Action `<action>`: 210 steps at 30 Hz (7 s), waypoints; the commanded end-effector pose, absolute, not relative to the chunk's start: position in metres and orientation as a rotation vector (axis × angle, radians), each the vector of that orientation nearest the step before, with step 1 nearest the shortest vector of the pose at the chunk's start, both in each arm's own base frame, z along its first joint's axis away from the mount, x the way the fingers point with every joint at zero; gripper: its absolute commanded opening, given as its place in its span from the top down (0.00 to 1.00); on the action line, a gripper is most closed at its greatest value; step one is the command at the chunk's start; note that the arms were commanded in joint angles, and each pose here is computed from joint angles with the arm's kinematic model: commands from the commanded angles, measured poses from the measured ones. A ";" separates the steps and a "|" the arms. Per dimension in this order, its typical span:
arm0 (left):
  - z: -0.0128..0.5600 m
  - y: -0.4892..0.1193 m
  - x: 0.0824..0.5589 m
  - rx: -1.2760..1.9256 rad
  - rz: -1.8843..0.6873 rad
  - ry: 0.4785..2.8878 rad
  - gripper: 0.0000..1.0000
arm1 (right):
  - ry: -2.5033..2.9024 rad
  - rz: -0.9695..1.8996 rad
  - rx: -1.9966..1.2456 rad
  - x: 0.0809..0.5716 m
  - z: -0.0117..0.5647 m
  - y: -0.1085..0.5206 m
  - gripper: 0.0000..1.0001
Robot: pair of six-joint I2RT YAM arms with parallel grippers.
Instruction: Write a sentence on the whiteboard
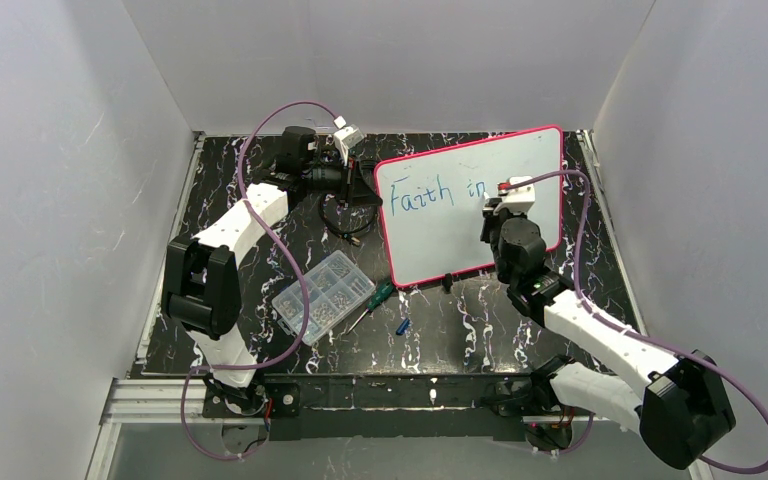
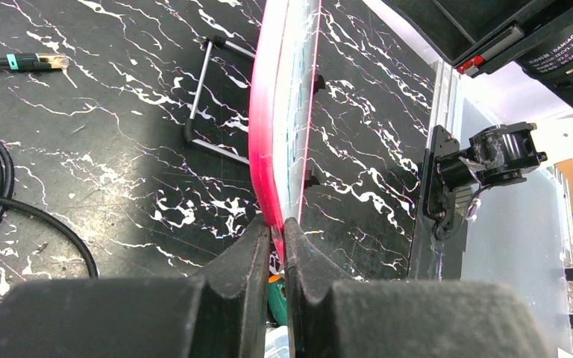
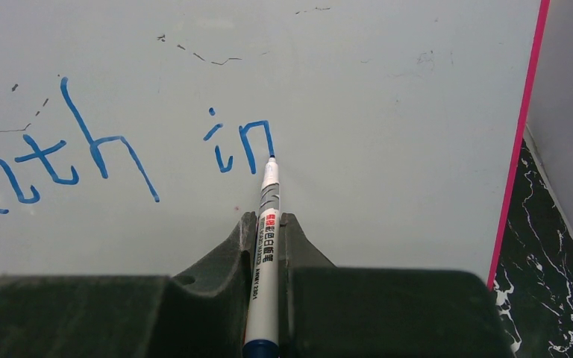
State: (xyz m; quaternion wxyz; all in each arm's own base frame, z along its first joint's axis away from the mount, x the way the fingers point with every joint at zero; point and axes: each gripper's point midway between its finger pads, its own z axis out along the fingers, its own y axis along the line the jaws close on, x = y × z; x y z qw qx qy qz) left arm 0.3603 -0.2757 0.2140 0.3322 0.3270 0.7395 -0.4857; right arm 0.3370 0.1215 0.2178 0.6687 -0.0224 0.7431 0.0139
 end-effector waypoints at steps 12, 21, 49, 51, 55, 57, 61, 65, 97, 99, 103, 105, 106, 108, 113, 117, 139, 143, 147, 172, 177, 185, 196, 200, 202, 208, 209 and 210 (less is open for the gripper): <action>0.239 -0.279 0.343 0.917 -1.296 1.867 1.00 | 1.576 0.014 0.003 0.341 0.264 0.097 0.99; 0.237 -0.279 0.343 0.916 -1.294 1.872 1.00 | 1.512 0.096 -0.016 0.350 0.279 0.096 0.99; 0.236 -0.279 0.343 0.919 -1.294 1.875 1.00 | 1.610 0.057 0.034 0.347 0.238 0.076 0.99; 0.237 -0.279 0.343 0.919 -1.293 1.873 1.00 | 1.610 0.054 0.035 0.347 0.238 0.075 0.99; 0.236 -0.279 0.343 0.919 -1.294 1.875 1.00 | 1.583 0.067 0.030 0.349 0.251 0.078 0.99; 0.237 -0.279 0.343 0.918 -1.294 1.874 1.00 | 1.566 0.081 0.024 0.350 0.258 0.080 0.99; 0.237 -0.279 0.343 0.918 -1.294 1.874 1.00 | 1.545 0.106 0.009 0.356 0.268 0.087 0.99; 0.237 -0.279 0.343 0.919 -1.294 1.874 1.00 | 1.526 0.119 0.004 0.360 0.274 0.090 0.99; 0.235 -0.279 0.344 0.919 -1.297 1.877 1.00 | 1.619 0.037 0.035 0.351 0.229 0.074 0.99; 0.235 -0.279 0.343 0.919 -1.297 1.876 1.00 | 1.613 0.039 0.030 0.354 0.232 0.075 0.99; 0.236 -0.279 0.344 0.918 -1.295 1.876 1.00 | 1.597 0.060 0.016 0.359 0.241 0.081 0.99; 0.236 -0.279 0.343 0.919 -1.296 1.876 1.00 | 1.586 0.076 0.009 0.361 0.246 0.084 0.99; 0.236 -0.279 0.344 0.918 -1.297 1.876 1.00 | 1.581 0.084 0.005 0.362 0.249 0.086 0.99; 0.235 -0.279 0.344 0.919 -1.296 1.877 1.00 | 1.572 0.098 -0.002 0.364 0.253 0.089 0.99; 0.236 -0.279 0.344 0.918 -1.295 1.877 1.00 | 1.557 0.119 -0.011 0.369 0.261 0.095 0.99; 0.236 -0.279 0.344 0.919 -1.294 1.875 1.00 | 1.552 0.131 -0.017 0.370 0.264 0.097 0.99; 0.236 -0.279 0.343 0.919 -1.296 1.876 1.00 | 1.566 0.021 0.033 0.370 0.257 0.076 0.99; 0.236 -0.279 0.343 0.919 -1.296 1.875 1.00 | 1.579 0.025 0.026 0.371 0.252 0.077 0.99; 0.237 -0.280 0.343 0.921 -1.298 1.872 1.00 | 1.605 0.042 0.024 0.366 0.242 0.078 0.99; 0.240 -0.279 0.342 0.921 -1.297 1.865 1.00 | 1.728 0.192 -0.057 0.335 0.204 0.098 0.99; 0.241 -0.279 0.342 0.923 -1.297 1.863 1.00 | 1.676 0.185 -0.045 0.333 0.227 0.094 0.99; 0.241 -0.279 0.342 0.921 -1.297 1.863 1.00 | 1.585 0.048 0.054 0.347 0.262 0.068 0.99; 0.241 -0.279 0.342 0.921 -1.294 1.861 1.00 | 1.527 0.032 0.076 0.370 0.281 0.058 0.99; 0.240 -0.279 0.342 0.921 -1.293 1.864 1.00 | 1.532 0.049 0.062 0.376 0.279 0.060 0.99; 0.240 -0.279 0.342 0.922 -1.295 1.865 1.00 | 1.534 0.056 0.053 0.378 0.277 0.061 0.99; 0.239 -0.279 0.342 0.921 -1.296 1.868 1.00 | 1.536 0.084 0.021 0.381 0.275 0.067 0.99; 0.238 -0.279 0.342 0.921 -1.297 1.869 1.00 | 1.536 0.090 0.015 0.381 0.275 0.068 0.99; 0.239 -0.279 0.342 0.921 -1.296 1.868 1.00 | 1.540 0.095 0.010 0.381 0.274 0.069 0.99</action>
